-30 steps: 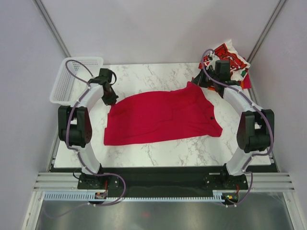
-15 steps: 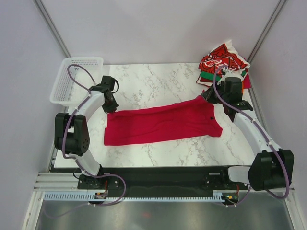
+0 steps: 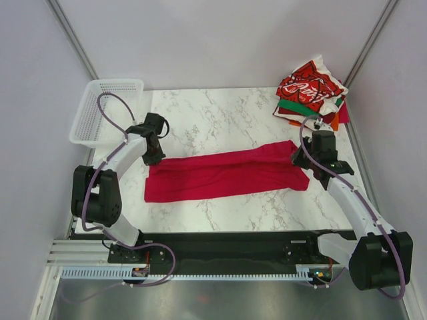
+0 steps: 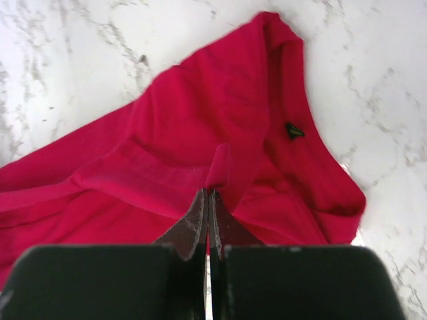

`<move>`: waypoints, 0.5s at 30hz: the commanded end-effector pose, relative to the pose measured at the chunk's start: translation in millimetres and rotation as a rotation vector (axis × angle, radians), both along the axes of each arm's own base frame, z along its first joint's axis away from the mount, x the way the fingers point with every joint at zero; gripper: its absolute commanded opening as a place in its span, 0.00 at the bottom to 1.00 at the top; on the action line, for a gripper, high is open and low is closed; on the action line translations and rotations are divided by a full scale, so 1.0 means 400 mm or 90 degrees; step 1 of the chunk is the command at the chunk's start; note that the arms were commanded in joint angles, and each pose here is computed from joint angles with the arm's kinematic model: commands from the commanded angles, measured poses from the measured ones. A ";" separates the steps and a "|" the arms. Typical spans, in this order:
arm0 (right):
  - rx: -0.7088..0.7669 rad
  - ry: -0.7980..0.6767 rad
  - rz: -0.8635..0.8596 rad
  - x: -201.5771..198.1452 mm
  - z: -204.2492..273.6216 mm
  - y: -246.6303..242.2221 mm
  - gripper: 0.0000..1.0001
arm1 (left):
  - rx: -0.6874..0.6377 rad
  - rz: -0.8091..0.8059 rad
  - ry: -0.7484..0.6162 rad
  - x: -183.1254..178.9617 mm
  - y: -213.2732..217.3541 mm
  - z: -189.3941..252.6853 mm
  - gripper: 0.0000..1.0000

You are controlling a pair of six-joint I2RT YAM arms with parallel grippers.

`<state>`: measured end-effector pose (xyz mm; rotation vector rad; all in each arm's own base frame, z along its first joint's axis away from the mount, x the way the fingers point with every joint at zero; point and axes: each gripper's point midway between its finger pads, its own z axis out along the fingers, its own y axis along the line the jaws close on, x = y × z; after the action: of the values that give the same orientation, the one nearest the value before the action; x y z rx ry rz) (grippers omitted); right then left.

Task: Fold and stack the t-shirts
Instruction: Fold the tshirt

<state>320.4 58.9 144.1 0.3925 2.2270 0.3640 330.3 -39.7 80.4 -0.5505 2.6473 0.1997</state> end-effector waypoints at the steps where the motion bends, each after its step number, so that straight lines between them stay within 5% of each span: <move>1: -0.026 0.019 -0.084 -0.023 -0.027 -0.052 0.00 | 0.060 -0.005 0.018 -0.047 0.042 0.014 0.08; 3: -0.032 0.041 -0.114 -0.039 -0.060 -0.069 0.02 | 0.082 0.011 0.049 -0.087 0.061 0.018 0.20; 4: -0.036 0.051 -0.124 -0.046 -0.072 -0.076 0.11 | 0.102 0.018 0.057 -0.099 0.077 0.022 0.39; 5: -0.036 0.060 -0.133 -0.050 -0.083 -0.080 0.22 | 0.111 0.020 0.058 -0.106 0.085 0.028 0.51; 6: -0.042 0.066 -0.142 -0.056 -0.092 -0.088 0.46 | 0.121 0.024 0.052 -0.116 0.095 0.045 0.64; 9: -0.045 0.060 -0.175 -0.063 -0.090 -0.107 0.88 | 0.129 0.029 0.015 -0.119 0.107 0.092 0.73; 15: -0.012 0.037 -0.147 -0.047 -0.070 -0.077 0.92 | 0.086 0.019 -0.014 -0.082 0.057 0.111 0.70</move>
<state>293.9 25.6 105.4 0.6364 2.2648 0.1691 287.2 -8.9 114.8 -0.5428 2.6198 0.3997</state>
